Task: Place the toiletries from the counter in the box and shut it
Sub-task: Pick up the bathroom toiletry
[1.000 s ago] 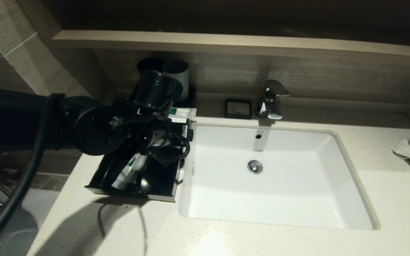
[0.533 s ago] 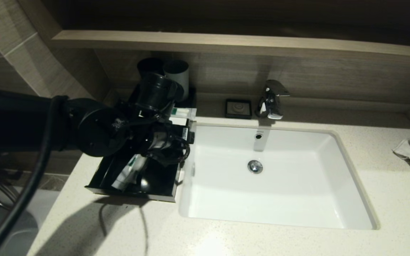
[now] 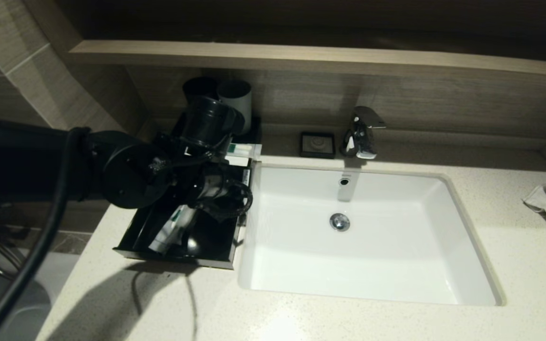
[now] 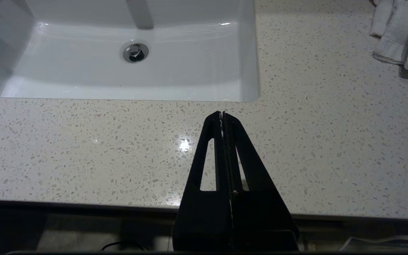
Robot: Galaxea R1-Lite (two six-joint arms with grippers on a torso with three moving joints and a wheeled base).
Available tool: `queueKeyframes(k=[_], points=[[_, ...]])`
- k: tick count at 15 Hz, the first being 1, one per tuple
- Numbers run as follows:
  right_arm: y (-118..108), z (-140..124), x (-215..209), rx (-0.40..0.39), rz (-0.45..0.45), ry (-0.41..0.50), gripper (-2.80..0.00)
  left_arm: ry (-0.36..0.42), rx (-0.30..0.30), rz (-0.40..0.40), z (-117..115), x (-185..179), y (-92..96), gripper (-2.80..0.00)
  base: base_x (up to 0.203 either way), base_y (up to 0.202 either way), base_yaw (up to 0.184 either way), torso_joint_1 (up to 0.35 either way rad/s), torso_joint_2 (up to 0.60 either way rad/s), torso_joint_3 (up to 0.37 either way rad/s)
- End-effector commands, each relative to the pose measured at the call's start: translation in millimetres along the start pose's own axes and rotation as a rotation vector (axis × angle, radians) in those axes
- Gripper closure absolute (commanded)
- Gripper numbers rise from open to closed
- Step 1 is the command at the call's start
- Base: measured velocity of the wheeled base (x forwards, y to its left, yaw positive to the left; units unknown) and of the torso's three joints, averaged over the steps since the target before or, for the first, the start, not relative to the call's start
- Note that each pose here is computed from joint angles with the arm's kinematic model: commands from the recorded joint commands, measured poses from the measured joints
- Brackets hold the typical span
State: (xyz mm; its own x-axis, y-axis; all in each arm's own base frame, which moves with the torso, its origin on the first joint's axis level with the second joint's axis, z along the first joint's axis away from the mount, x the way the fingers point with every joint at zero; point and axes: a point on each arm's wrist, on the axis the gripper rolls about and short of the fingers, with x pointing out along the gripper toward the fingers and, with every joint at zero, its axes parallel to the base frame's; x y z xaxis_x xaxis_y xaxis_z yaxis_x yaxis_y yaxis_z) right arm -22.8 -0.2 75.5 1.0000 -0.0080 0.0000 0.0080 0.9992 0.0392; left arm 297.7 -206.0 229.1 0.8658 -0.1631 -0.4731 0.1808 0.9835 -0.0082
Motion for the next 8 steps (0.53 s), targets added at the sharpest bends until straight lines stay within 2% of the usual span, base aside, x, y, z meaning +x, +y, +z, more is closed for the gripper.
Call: queueKeyframes(k=[1, 8], points=[[0.0, 0.0, 0.1, 0.001, 0.000, 0.002, 0.00, -0.003, -0.003, 0.002, 0.4, -1.6, 0.5, 0.00, 0.000, 0.000, 0.000, 0.000, 0.00, 0.000], [0.0, 0.0, 0.1, 0.001, 0.000, 0.002, 0.00, -0.023, -0.011, -0.003, 6.0, -11.6, 3.4, 0.00, 0.000, 0.000, 0.000, 0.000, 0.00, 0.000]])
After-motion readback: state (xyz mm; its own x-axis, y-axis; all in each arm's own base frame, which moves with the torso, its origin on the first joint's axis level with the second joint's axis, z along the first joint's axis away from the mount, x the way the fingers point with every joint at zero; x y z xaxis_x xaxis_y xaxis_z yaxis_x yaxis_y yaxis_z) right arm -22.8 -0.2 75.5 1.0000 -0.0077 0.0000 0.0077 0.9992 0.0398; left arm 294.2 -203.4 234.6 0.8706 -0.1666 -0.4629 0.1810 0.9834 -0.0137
